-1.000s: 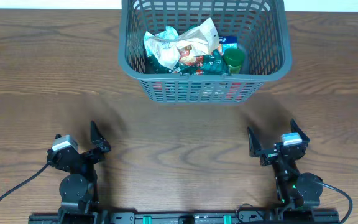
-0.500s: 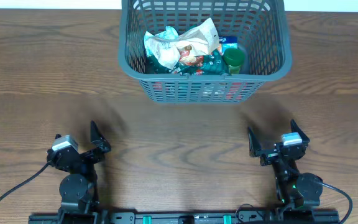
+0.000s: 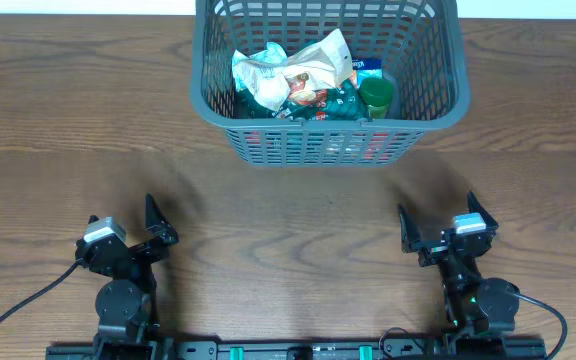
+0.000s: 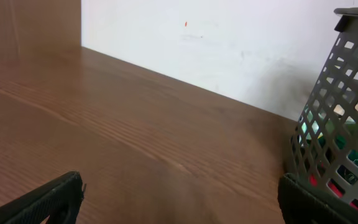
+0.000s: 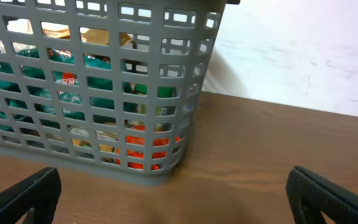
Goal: Pack container
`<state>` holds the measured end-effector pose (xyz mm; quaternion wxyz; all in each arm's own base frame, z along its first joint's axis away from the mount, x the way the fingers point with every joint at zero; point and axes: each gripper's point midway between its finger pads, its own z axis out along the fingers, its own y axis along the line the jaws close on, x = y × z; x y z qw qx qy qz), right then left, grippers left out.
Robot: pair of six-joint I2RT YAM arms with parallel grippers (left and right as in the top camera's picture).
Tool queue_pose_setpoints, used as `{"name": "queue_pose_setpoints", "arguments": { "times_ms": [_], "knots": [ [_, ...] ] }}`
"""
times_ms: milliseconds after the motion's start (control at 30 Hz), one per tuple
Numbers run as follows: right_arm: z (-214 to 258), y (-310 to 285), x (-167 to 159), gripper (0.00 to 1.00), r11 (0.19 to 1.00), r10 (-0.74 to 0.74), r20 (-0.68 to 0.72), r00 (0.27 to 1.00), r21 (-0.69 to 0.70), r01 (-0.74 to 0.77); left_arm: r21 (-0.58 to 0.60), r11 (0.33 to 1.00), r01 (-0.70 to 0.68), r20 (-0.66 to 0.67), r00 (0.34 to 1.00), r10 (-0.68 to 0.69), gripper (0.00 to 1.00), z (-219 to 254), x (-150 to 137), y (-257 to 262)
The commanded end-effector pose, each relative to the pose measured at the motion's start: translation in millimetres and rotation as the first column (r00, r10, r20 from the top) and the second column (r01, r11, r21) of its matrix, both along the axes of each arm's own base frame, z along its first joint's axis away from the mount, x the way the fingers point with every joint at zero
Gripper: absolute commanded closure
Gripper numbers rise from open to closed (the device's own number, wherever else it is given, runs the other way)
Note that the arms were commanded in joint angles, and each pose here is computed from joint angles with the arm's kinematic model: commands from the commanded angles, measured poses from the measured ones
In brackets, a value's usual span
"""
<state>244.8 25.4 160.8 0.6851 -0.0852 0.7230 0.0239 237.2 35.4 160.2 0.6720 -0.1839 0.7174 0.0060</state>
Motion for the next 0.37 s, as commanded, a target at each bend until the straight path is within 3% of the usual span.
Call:
{"name": "queue_pose_setpoints", "arguments": {
  "times_ms": [0,333],
  "knots": [
    [-0.9,-2.5,0.1,0.01,1.0,-0.011,0.001,1.0,-0.014,0.011,-0.004,1.0,-0.013,-0.033,0.999,0.013,0.01,-15.8,0.1,2.3],
    [-0.9,-2.5,0.1,0.01,1.0,-0.011,0.001,1.0,-0.014,0.011,-0.004,1.0,-0.013,-0.033,0.999,0.013,0.02,-15.8,0.1,2.3]
  ]
}}
